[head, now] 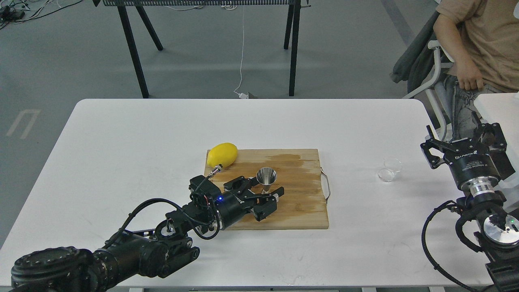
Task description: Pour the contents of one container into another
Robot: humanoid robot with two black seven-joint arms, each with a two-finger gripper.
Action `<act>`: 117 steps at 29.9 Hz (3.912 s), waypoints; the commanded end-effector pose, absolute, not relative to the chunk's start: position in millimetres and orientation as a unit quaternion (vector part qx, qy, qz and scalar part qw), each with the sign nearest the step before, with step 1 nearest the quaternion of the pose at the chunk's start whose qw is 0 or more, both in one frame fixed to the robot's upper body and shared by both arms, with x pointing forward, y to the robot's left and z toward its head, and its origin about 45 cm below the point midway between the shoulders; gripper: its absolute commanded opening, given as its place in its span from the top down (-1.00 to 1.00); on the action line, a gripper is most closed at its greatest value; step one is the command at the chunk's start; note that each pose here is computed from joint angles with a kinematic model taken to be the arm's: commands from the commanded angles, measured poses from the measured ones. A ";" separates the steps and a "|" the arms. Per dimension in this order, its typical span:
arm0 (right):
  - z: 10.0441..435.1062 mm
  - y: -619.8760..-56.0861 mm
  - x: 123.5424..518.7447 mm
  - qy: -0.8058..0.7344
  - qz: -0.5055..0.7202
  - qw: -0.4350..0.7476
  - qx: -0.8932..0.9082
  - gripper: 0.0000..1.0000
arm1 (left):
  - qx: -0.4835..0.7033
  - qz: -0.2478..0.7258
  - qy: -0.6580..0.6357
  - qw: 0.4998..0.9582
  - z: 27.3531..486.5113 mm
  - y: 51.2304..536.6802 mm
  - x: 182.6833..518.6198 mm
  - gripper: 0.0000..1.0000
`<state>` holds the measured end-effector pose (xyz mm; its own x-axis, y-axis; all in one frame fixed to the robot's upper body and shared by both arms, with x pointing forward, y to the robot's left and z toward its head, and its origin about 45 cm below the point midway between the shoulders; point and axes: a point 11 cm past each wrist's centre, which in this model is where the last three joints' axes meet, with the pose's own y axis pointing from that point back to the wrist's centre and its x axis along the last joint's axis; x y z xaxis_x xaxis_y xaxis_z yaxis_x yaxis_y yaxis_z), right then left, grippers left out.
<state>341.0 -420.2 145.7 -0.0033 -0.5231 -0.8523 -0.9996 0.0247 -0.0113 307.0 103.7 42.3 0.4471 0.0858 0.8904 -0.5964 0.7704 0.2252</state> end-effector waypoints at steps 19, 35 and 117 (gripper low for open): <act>144.7 -418.2 341.2 0.622 0.339 0.355 -0.611 -0.97 | 0.267 0.211 -0.474 0.812 38.7 113.4 300.1 -0.62; 144.7 -418.0 341.3 0.621 0.339 0.356 -0.610 -0.97 | 0.286 0.212 -0.475 0.805 34.9 134.6 302.3 -0.61; 119.0 -351.9 312.1 0.672 0.610 0.178 -0.379 -0.97 | -0.021 0.570 0.081 0.818 202.3 423.8 369.9 -0.85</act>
